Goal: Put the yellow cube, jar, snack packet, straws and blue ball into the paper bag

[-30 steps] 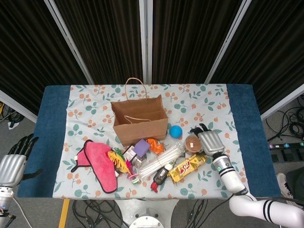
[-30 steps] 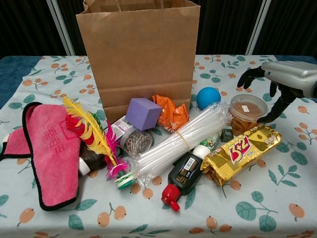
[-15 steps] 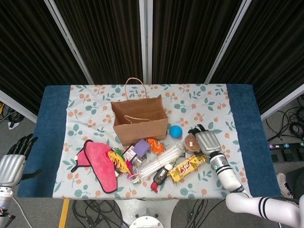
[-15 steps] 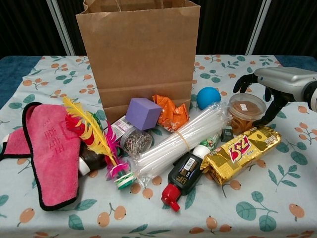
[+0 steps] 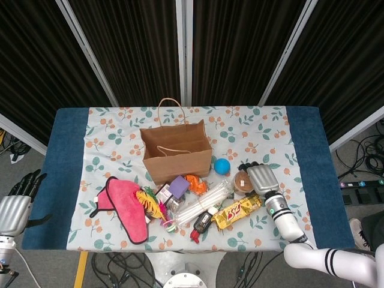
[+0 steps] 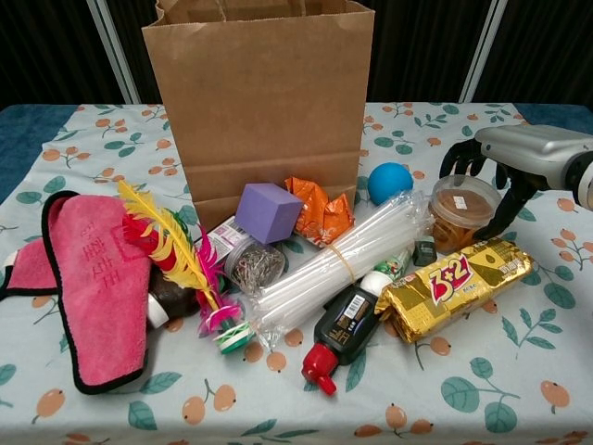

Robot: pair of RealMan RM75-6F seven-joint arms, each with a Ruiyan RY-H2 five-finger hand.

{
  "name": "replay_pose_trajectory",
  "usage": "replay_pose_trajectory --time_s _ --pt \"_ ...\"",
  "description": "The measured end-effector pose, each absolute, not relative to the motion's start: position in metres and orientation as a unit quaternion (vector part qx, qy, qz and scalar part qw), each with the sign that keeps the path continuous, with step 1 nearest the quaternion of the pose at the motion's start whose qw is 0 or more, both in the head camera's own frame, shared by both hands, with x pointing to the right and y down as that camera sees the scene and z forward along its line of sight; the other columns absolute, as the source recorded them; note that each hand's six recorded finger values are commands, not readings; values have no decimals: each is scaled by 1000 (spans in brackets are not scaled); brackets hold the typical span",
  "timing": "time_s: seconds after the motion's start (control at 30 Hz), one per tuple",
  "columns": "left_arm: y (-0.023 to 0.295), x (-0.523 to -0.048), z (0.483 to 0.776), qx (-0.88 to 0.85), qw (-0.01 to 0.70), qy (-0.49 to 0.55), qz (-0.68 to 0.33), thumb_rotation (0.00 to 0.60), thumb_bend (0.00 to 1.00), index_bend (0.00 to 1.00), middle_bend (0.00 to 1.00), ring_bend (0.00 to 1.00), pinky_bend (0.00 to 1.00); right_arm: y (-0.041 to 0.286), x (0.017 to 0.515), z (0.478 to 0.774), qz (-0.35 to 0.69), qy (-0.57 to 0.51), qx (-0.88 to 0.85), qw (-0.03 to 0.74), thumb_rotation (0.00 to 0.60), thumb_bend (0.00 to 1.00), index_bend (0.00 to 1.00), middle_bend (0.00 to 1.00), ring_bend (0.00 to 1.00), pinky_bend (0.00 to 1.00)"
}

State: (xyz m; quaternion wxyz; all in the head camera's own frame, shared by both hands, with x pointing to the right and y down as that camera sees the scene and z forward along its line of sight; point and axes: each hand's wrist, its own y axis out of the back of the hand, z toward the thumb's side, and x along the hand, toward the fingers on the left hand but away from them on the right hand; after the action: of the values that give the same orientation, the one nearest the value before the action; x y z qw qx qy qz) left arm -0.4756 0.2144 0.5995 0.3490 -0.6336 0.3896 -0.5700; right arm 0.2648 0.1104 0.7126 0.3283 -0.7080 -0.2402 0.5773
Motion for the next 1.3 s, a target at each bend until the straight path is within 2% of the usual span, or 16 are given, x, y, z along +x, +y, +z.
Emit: replay_pose_trajectory --time_s 0.2,0.37,0.5,0.73,0.83,1.0,1.3 --pt "214 -475 600 -635 350 388 -570 600 95 80 137 62 194 101 263 695 557 -270 -707 342 600 0 460 415 288 407" --pt "212 -472 600 -636 353 386 -567 600 95 80 137 62 195 90 257 665 529 -297 -707 364 600 0 471 424 288 407" --pt "212 -470 600 -639 353 384 -565 600 95 80 137 62 195 76 247 623 496 -321 -701 399 600 0 479 431 288 407" --pt "212 -468 599 -642 350 386 -562 600 95 80 137 63 198 43 214 530 421 -366 -676 482 600 0 503 449 288 407" --pt "210 -468 597 -641 348 394 -559 600 95 80 137 63 200 29 195 512 403 -374 -670 499 600 0 503 446 288 407" --pt "207 -472 593 -637 352 402 -556 600 96 80 137 63 200 14 163 511 384 -377 -670 512 600 0 504 444 288 407" --pt "204 -481 589 -628 353 413 -557 600 94 80 137 62 200 -2 101 544 377 -365 -681 510 600 0 505 444 288 407"
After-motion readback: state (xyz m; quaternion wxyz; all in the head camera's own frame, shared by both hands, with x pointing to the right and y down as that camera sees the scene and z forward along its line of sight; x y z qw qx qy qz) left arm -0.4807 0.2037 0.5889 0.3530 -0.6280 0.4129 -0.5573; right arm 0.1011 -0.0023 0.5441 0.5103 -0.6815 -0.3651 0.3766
